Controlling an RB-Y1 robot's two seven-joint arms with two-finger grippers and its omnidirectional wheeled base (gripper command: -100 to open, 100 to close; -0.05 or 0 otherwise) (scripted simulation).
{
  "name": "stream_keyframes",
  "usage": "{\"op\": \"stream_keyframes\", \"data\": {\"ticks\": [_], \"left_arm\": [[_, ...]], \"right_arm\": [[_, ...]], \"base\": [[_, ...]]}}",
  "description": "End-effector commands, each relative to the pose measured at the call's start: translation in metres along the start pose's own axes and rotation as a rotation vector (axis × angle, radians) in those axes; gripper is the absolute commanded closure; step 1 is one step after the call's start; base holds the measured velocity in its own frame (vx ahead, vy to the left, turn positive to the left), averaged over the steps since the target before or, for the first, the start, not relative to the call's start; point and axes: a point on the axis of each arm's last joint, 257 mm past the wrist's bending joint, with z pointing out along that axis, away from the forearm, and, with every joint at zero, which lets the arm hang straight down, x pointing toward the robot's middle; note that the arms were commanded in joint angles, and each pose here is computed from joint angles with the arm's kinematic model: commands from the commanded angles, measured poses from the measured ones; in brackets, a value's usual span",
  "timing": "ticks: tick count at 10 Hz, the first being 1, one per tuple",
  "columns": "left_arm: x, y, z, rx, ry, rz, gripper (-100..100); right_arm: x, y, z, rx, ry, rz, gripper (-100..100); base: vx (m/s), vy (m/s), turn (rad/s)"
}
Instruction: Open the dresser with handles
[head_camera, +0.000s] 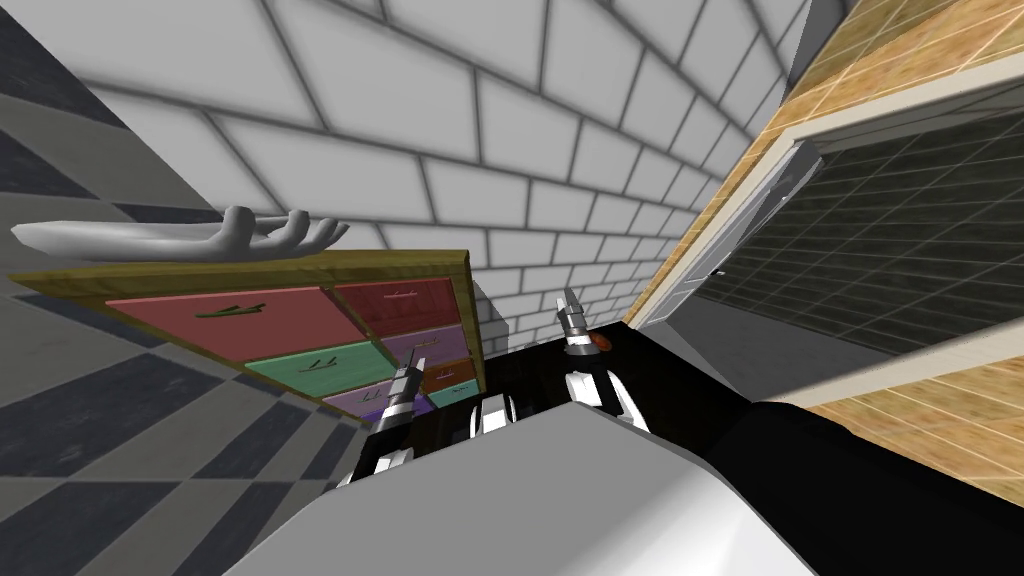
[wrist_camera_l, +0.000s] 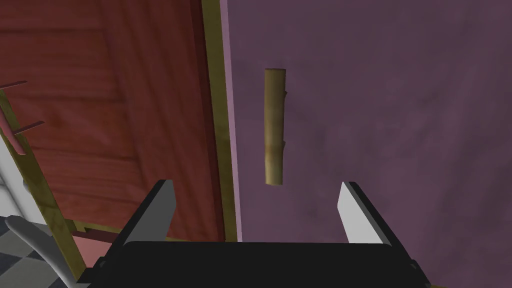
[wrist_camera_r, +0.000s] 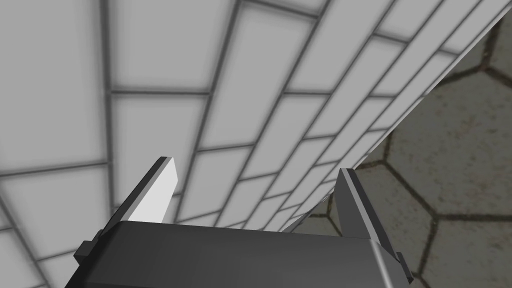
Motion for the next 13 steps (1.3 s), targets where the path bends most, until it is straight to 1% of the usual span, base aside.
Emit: {"op": "stream_keyframes", "data": {"ticks": [1,2,3,4,6,7,8,9,10,13], "left_arm": [[0.007,0.003,0.004,-0.01,-0.03,-0.045,-100],[0.013,0.003,0.005,-0.01,-0.047,-0.072,-100],[0.015,0.004,0.005,-0.01,-0.052,-0.081,-100],[0.013,0.003,0.005,-0.01,-0.047,-0.073,-100],[0.011,-0.005,0.012,-0.01,-0.049,-0.073,-100],[0.012,-0.004,0.01,-0.008,-0.049,-0.073,-100],[0.013,0.002,0.006,-0.01,-0.048,-0.074,100],[0.013,0.0,0.009,-0.012,-0.048,-0.073,100],[0.013,-0.006,0.007,-0.004,-0.045,-0.073,100],[0.013,-0.013,0.003,-0.003,-0.04,-0.075,100]], "right_arm": [[0.0,0.0,0.0,0.0,0.0,0.0,0],[0.0,0.0,0.0,0.0,0.0,0.0,0],[0.0,0.0,0.0,0.0,0.0,0.0,0],[0.0,0.0,0.0,0.0,0.0,0.0,0],[0.0,0.0,0.0,0.0,0.0,0.0,0],[0.0,0.0,0.0,0.0,0.0,0.0,0],[0.0,0.0,0.0,0.0,0.0,0.0,0],[0.0,0.0,0.0,0.0,0.0,0.0,0],[0.0,0.0,0.0,0.0,0.0,0.0,0],[0.0,0.0,0.0,-0.001,0.0,0.0,0]], "base": [[0.071,-0.013,0.0],[0.023,-0.012,0.001],[0.0,-0.008,0.0],[0.0,0.0,0.0],[0.065,0.001,-0.009],[0.042,0.006,-0.001],[-0.045,0.002,0.016],[-0.028,0.003,0.009],[-0.132,-0.006,0.012],[-0.199,-0.016,0.01]]}}
